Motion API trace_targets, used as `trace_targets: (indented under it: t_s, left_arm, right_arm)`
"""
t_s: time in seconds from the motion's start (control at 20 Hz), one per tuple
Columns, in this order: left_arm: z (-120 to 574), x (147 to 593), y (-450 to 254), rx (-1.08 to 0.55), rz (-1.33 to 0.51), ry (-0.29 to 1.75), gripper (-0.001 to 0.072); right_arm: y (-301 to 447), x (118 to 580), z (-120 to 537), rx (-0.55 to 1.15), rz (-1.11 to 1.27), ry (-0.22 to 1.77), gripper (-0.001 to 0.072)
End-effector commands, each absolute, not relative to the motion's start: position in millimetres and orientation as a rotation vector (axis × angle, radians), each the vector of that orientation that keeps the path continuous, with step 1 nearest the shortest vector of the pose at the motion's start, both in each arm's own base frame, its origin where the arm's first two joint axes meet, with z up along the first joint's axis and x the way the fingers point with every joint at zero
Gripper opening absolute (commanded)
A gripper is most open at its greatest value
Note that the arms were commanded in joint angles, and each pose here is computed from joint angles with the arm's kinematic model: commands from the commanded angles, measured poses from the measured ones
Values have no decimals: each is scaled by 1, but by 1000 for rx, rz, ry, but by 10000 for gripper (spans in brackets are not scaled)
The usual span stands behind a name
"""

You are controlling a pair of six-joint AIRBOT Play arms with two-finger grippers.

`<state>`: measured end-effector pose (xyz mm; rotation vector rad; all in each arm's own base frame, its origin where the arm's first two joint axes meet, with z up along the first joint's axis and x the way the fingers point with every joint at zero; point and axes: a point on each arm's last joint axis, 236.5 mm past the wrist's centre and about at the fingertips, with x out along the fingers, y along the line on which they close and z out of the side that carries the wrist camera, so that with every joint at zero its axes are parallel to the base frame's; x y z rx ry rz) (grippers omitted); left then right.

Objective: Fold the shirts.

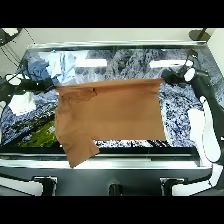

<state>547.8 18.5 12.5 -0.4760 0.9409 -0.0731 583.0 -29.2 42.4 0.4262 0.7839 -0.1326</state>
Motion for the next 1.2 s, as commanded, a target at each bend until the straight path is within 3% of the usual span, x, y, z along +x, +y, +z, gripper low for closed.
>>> trace_targets:
  t_s: [0.0, 0.1, 0.3, 0.45, 0.85, 0.9, 0.95, 1.0, 1.15]
  left_arm:
    - [-6, 576, 5, -541, -100, 932, 28]
    - [-23, 556, -4, -497, -128, 1040, 28]
    - [-44, 471, 18, -293, -119, 1389, 28]
    - [-56, 409, 11, -319, -167, 1645, 28]
    - [-71, 381, -19, -379, -205, 1750, 39]
    - [-68, 377, -20, -387, -216, 1766, 180]
    - [-62, 372, -20, -386, -227, 1787, 400]
    - [-54, 368, -15, -383, -230, 1793, 465]
    - [-23, 362, 2, -404, -206, 1739, 462]
  right_arm:
    - [-36, 601, 34, 448, -149, 720, 41]
    - [-31, 581, 2, 426, -148, 864, 42]
    - [-26, 522, -26, 239, -72, 1152, 42]
    - [-19, 461, -52, 171, -12, 1431, 42]
    - [-11, 458, -80, 232, -16, 1490, 50]
    - [-12, 459, -76, 231, -17, 1483, 202]
    - [-16, 456, -69, 214, -26, 1487, 339]
    - [-24, 453, -58, 204, -40, 1485, 364]
    - [-51, 419, -27, 302, -71, 1551, 402]
